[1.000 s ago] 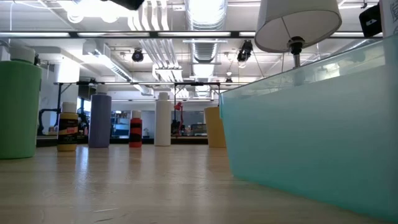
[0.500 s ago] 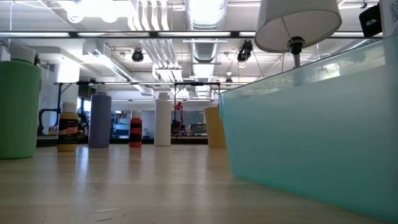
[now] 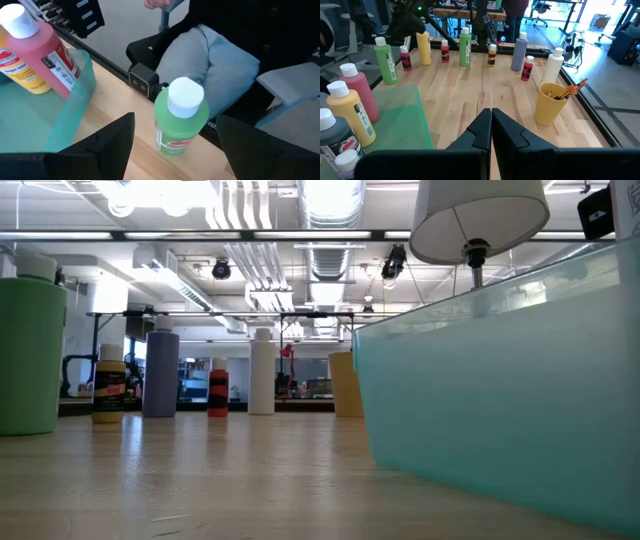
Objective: Pick & Place Paint Supplies
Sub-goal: Put the big green paint bottle into the green bin
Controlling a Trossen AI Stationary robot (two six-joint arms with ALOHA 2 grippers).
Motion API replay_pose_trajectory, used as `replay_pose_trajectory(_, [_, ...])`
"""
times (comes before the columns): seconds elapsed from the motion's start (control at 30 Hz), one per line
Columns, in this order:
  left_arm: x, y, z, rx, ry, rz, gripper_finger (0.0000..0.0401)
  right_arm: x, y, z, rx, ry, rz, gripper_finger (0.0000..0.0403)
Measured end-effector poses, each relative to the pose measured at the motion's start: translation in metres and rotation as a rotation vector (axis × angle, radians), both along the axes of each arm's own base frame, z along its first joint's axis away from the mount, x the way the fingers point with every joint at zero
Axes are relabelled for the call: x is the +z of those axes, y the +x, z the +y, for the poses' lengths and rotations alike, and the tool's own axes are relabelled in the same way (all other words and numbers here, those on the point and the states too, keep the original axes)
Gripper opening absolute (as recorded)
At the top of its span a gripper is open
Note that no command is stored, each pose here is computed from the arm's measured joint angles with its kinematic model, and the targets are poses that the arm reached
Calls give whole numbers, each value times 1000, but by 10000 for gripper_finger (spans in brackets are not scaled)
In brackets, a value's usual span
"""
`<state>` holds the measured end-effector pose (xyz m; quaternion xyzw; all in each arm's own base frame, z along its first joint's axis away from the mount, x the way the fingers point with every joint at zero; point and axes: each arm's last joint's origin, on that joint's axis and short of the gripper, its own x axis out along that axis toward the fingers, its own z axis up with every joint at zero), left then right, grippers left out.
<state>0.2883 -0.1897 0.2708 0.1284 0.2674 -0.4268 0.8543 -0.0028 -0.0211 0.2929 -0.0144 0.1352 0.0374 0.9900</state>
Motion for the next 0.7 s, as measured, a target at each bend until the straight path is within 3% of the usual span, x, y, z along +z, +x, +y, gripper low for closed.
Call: replay_pose_trajectory(0.7, [-10, 7, -15, -40, -45, -49, 284, 0, 0, 0, 0, 0, 0, 8])
